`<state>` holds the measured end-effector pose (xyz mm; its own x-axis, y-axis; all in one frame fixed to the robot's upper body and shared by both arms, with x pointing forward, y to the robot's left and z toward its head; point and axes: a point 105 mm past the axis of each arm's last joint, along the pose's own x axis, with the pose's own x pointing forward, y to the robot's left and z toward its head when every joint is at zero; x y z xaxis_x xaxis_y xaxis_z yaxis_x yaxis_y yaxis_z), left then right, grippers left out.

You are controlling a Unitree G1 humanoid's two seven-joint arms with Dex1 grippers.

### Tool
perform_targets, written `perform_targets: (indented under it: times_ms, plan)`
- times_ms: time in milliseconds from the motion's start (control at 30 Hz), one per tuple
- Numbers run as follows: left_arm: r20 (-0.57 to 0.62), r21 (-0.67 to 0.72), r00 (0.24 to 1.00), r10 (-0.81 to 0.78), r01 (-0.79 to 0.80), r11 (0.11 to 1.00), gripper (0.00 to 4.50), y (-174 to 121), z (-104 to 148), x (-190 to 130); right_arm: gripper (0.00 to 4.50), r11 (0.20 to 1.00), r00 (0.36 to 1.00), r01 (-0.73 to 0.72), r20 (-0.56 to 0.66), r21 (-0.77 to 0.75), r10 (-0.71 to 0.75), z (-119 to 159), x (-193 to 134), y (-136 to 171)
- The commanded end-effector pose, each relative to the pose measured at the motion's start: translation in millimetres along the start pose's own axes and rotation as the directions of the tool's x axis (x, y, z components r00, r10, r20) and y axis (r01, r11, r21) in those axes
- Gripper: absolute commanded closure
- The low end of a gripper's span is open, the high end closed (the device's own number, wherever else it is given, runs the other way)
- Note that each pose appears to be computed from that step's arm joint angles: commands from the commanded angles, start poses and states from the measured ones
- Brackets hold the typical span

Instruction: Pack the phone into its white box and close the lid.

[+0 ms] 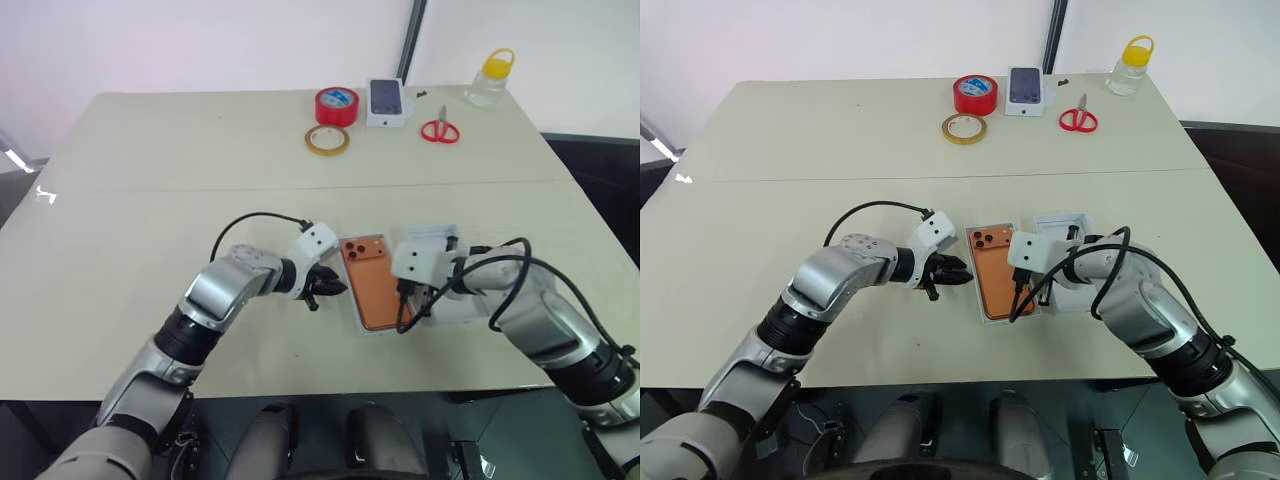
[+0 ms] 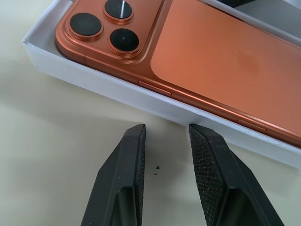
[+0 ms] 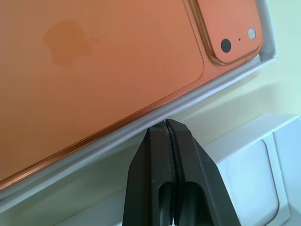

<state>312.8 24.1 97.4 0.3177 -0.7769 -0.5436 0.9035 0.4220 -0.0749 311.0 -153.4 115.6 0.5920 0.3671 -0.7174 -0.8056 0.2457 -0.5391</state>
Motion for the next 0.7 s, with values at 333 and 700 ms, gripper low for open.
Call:
perform_targets:
  times_ms: [333, 700]
  plan:
    - [0.166, -0.042, 0.986, 0.011, -0.004, 0.999, 3.01, 16, 8, -33, 0.64, 0.986, 0.987, 0.011, 0.154, 0.164, -0.037, 21, -45, -24]
    - [0.207, -0.03, 0.978, 0.016, -0.01, 0.999, 3.01, 17, 3, -53, 1.16, 0.962, 0.991, -0.018, 0.132, 0.272, -0.019, 7, -50, -19]
